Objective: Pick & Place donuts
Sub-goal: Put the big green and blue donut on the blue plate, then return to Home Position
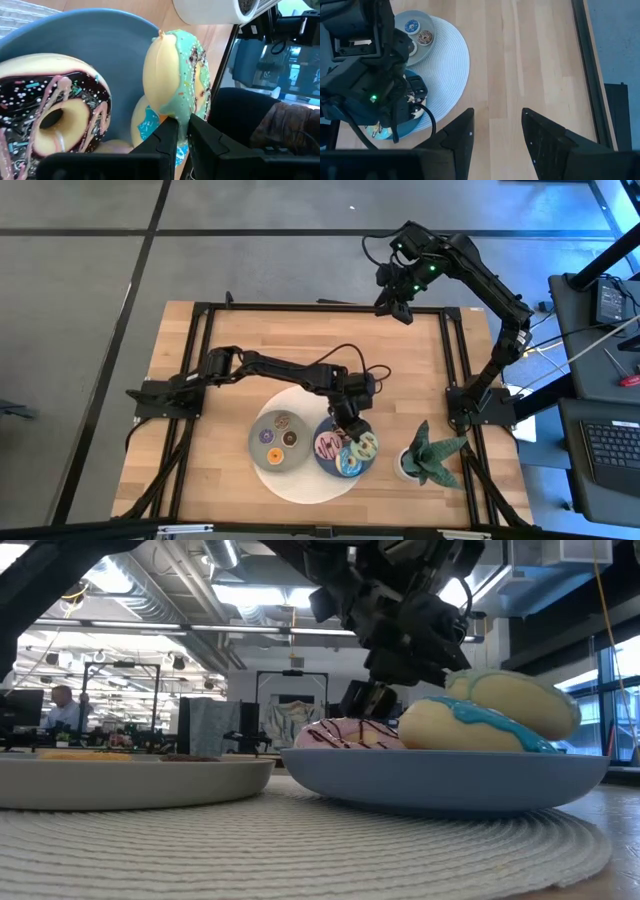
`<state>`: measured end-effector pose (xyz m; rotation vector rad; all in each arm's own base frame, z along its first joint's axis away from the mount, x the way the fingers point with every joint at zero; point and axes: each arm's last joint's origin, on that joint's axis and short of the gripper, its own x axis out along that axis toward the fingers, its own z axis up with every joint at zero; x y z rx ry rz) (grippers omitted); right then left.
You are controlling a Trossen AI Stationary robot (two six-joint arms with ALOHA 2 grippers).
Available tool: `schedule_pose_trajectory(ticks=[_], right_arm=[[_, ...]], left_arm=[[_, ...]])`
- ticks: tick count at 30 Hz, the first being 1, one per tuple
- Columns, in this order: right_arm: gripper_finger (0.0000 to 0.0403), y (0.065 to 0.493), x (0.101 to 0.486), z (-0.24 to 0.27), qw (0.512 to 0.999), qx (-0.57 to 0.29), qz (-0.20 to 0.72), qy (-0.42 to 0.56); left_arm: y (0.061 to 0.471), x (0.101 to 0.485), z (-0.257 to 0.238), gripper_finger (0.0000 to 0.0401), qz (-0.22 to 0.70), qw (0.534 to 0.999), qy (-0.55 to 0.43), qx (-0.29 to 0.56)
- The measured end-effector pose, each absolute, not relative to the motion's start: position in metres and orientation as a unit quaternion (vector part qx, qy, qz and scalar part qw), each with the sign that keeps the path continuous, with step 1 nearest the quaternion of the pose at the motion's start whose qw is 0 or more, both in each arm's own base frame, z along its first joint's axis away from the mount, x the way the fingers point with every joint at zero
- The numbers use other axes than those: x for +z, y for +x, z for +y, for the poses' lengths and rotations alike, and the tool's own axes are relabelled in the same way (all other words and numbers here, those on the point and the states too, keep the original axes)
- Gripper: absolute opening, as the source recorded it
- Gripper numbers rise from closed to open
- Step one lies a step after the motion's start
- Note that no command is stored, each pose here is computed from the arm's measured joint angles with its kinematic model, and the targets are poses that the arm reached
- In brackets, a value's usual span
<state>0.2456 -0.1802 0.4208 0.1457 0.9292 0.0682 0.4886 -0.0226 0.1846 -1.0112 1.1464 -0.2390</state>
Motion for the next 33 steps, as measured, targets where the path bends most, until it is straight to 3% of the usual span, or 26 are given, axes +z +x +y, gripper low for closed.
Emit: schedule_pose_trajectory(ticks=[10,23,33], right_arm=[[0.0165,0.246,0.421,-0.18,0.891,0.033,0.448,0.071],[0.0165,0.245,0.421,-0.18,0.89,0.034,0.448,0.071],[0.0165,0.245,0.421,-0.18,0.89,0.034,0.449,0.072]], left_arm=[[0.487,0.183,-0.023,0.005,0.526,0.711,-0.456,-0.104],[0.486,0.183,-0.017,0.01,0.527,0.704,-0.466,-0.095],[0.485,0.182,0.008,0.0101,0.524,0.7,-0.478,-0.083]])
